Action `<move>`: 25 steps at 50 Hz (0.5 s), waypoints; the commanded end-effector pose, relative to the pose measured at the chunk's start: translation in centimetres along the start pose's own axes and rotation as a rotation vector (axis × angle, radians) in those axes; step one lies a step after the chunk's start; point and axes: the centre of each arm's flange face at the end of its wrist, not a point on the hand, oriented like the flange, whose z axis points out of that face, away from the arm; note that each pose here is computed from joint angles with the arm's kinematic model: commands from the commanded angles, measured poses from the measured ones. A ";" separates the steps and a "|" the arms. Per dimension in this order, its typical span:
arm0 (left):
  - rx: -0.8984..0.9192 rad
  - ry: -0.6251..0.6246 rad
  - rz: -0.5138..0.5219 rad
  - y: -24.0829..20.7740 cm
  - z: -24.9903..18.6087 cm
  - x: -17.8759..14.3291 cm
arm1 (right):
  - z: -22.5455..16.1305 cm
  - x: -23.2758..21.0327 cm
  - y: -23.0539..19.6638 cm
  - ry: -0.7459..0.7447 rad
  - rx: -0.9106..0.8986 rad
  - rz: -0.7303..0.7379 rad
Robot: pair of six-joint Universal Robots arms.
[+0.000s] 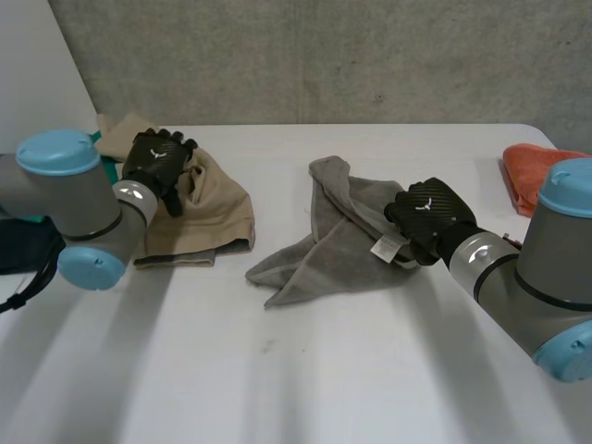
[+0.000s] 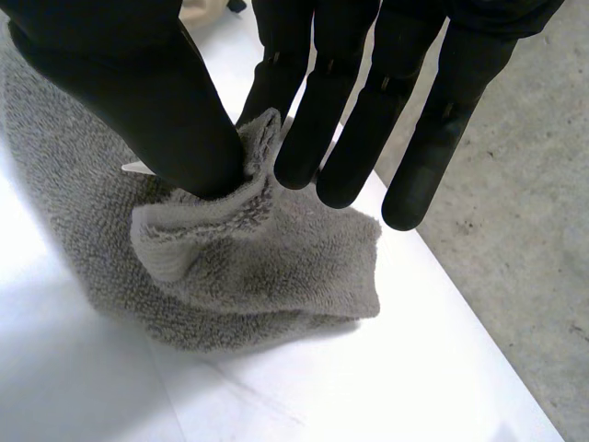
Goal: Fold the laundry.
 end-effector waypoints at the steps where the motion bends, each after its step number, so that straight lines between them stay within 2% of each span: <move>1: 0.009 0.015 0.058 1.4 2.4 0.6 | 0.2 0.6 0.5 0.015 -0.010 0.005; 6: -0.026 -0.002 0.105 0.0 2.0 -0.3 | 0.2 1.0 0.7 0.025 -0.017 0.008; 11: 0.065 -0.140 0.083 -4.3 1.5 -3.5 | 0.2 1.2 0.6 0.031 -0.014 0.007; 15: 0.174 -0.314 0.070 -7.9 1.5 -8.3 | 0.2 1.2 0.6 0.031 -0.016 0.008; 16: 0.216 -0.391 0.070 -9.1 1.4 -10.8 | 0.2 1.2 0.6 0.030 -0.015 0.007; 17: 0.236 -0.428 0.071 -9.7 1.3 -11.9 | 0.2 1.1 0.6 0.028 -0.015 0.008; 23: 0.296 -0.692 0.077 -12.1 0.4 -20.4 | 0.0 1.0 0.4 0.025 -0.012 0.006; 25: 0.294 -0.735 0.077 -12.1 0.3 -21.8 | 0.1 1.0 0.4 0.027 -0.011 0.006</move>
